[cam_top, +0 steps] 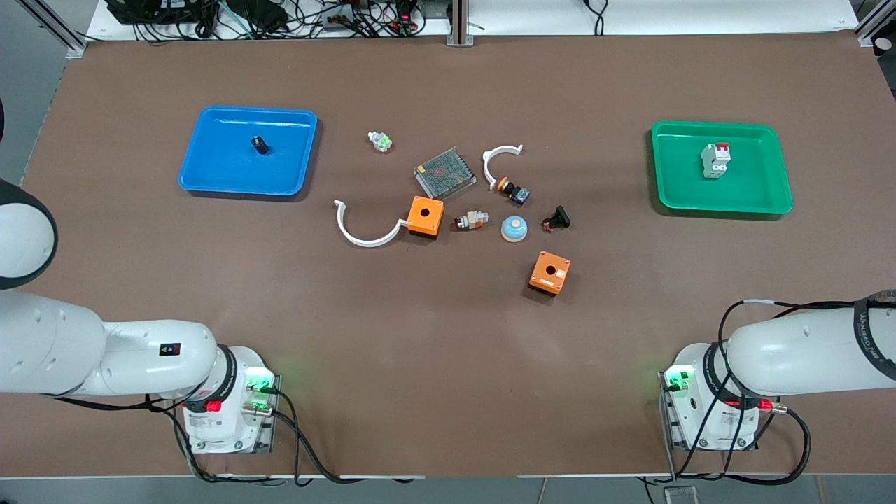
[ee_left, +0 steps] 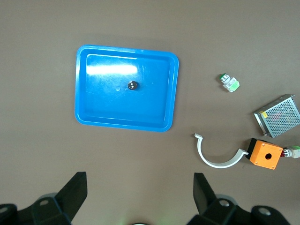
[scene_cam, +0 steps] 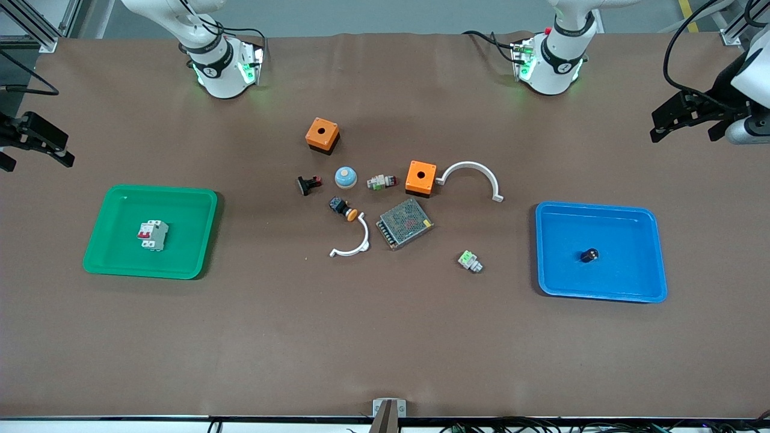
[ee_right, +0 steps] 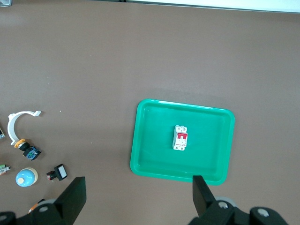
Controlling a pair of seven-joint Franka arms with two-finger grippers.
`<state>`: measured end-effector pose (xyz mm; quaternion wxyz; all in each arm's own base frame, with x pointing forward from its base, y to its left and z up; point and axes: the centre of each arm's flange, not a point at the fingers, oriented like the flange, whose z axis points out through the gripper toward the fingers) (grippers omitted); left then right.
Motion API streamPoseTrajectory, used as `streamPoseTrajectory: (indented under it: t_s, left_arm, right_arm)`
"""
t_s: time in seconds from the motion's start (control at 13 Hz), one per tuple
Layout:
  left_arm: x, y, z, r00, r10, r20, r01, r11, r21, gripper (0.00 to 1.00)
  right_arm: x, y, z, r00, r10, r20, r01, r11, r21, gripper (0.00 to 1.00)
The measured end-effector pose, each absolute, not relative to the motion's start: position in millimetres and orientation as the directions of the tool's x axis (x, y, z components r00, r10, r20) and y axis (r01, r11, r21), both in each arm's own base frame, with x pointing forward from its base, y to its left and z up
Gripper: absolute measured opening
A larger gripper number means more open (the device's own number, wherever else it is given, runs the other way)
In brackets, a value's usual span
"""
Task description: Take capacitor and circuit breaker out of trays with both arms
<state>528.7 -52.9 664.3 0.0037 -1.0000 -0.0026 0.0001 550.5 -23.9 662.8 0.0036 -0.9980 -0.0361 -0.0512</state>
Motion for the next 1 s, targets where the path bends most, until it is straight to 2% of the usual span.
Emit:
streamPoseTrajectory:
  t_s: [0.69, 1.0]
  left_arm:
    - [533, -47, 658, 1.000, 0.016, -0.013, 0.016, -1.000, -0.007, 1.00]
    - [564, -32, 606, 0.996, 0.036, -0.085, 0.033, -0.999, -0.039, 1.00]
  right_arm:
    - [551, -24, 666, 0.991, 0.072, 0.111, 0.072, -0.997, -0.001, 1.00]
    - [549, -27, 683, 0.987, 0.068, 0.147, 0.068, -0.998, 0.007, 1.00]
